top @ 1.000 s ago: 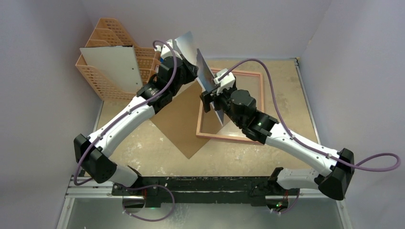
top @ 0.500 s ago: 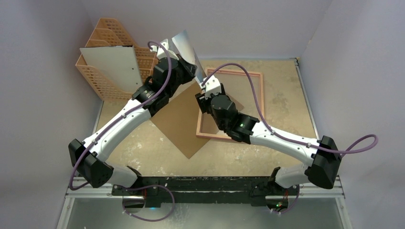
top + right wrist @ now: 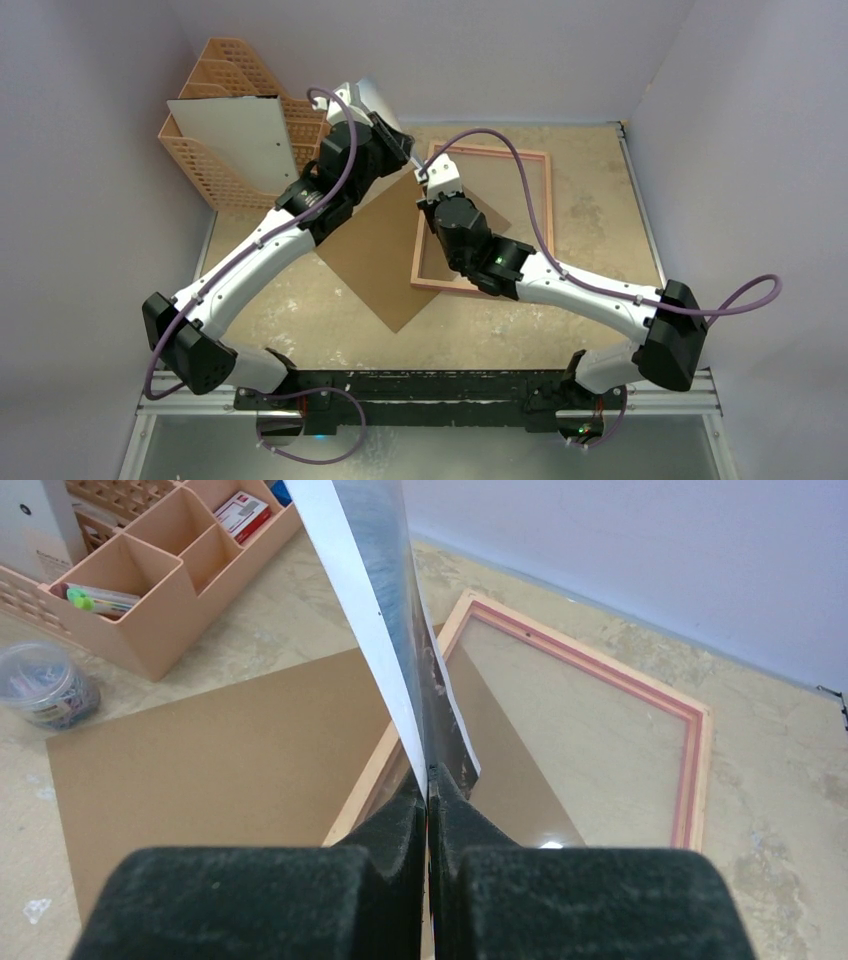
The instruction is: Put the photo into the frame
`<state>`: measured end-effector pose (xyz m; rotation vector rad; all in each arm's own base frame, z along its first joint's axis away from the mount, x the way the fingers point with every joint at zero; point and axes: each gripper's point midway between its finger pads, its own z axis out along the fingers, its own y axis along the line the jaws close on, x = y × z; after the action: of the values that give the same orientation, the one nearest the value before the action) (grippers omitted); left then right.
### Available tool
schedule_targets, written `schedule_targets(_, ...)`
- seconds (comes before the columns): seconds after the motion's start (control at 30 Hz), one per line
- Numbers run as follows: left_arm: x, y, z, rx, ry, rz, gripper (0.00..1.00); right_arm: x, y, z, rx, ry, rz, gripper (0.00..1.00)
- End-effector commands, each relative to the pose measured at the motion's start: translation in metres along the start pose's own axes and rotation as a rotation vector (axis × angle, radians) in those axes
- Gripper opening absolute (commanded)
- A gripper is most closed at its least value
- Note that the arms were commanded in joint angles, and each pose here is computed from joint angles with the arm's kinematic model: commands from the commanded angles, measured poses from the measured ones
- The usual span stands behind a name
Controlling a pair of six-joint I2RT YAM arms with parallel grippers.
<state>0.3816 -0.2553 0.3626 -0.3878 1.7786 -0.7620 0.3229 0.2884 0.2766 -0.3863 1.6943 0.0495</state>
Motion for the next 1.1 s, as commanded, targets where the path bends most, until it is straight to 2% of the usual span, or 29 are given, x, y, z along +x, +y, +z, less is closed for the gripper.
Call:
schedule_targets(0.0,-0.025,-0.012,-0.014,0.051,-0.067,0.002,0.26,-0.034,-0.004,-0.006,-0.016,-0.075,0.072,0.0)
schedule_targets(0.03,-0.027,-0.012,-0.016,0.053,-0.074,0.009,0.29,-0.036,-0.003,-0.006,-0.03,-0.082,0.078,0.0)
schedule_targets(0.07,-0.03,-0.011,-0.018,0.048,-0.086,0.016,0.38,-0.039,-0.002,-0.007,-0.047,-0.09,0.088,0.0)
schedule_targets(0.17,-0.041,-0.007,-0.028,0.039,-0.125,0.035,0.57,-0.047,-0.002,-0.004,-0.106,-0.107,0.147,0.0)
schedule_targets(0.23,-0.049,-0.004,-0.036,0.024,-0.151,0.047,0.65,-0.053,-0.006,0.0,-0.144,-0.114,0.2,0.0)
schedule_targets(0.33,-0.06,0.002,-0.049,0.005,-0.187,0.062,0.72,-0.061,-0.02,0.006,-0.202,-0.125,0.298,0.0)
schedule_targets(0.5,-0.072,0.007,-0.071,0.006,-0.228,0.067,0.74,-0.068,-0.047,0.015,-0.241,-0.118,0.459,0.0)
schedule_targets(0.6,-0.072,0.01,-0.077,0.011,-0.231,0.073,0.75,-0.058,-0.065,0.025,-0.231,-0.065,0.572,0.0)
schedule_targets(0.87,-0.04,0.028,-0.067,-0.029,-0.121,0.152,0.75,0.03,-0.13,0.049,-0.176,0.224,0.921,0.0)
schedule_targets(1.07,-0.01,0.054,-0.056,-0.096,-0.049,0.17,0.75,0.097,-0.165,0.051,-0.085,0.364,0.935,0.0)
